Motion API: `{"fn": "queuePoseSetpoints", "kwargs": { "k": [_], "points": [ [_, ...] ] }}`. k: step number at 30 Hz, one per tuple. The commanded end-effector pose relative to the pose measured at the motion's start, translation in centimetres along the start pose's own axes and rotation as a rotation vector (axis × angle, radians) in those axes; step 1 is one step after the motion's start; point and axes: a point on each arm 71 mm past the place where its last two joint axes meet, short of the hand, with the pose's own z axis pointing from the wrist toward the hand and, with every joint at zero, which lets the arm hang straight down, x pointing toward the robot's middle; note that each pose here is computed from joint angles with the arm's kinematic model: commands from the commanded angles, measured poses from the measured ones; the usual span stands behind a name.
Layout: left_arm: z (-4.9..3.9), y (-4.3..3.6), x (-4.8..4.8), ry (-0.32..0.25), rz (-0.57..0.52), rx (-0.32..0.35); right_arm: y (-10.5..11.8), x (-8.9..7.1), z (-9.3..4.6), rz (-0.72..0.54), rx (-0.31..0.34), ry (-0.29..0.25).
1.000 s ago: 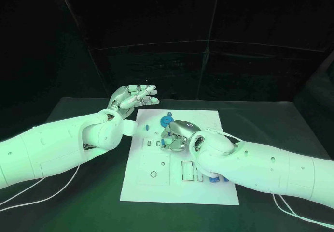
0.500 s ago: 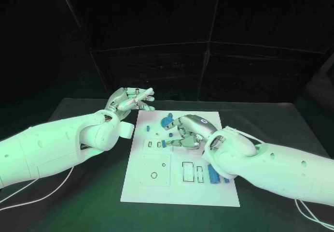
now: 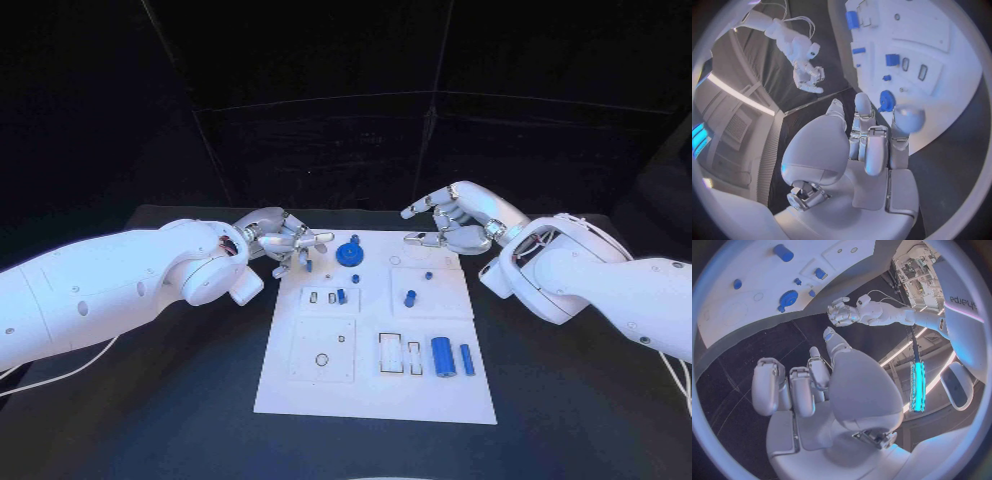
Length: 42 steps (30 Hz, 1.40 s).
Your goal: Assemble the parts on the task board
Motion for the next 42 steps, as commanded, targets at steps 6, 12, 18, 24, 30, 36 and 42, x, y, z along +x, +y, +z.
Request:
{"fn": "queuePoseSetpoints", "kwargs": {
  "k": [6, 12, 18, 24, 30, 36, 42],
  "points": [
    [1.17, 0.37, 1.38, 0.098, 0.399, -0.294, -1.0, -1.2, -0.1, 0.089, 0.030, -0.029],
    [2.37, -0.41, 2.37, 0.095, 0.494, -0.322, -1.5, -1.3, 0.1, 0.089, 0.052, -0.028],
    [3.41, -1.25, 3.20, 0.099, 0.531, -0.325, -1.8, -1.2, 0.3, 0.088, 0.068, -0.024],
    [4.21, -1.93, 3.94, 0.114, 0.550, -0.322, -1.9, -1.1, 0.5, 0.089, 0.077, -0.019],
    [4.71, -2.34, 4.52, 0.133, 0.562, -0.321, -2.0, -1.0, 0.7, 0.089, 0.084, -0.014],
    [5.10, -2.65, 5.10, 0.155, 0.574, -0.321, -2.1, -0.9, 0.9, 0.090, 0.091, -0.008],
    [5.40, -2.74, 5.51, 0.179, 0.586, -0.328, -2.1, -0.8, 0.9, 0.091, 0.095, 0.000]
  ]
}}
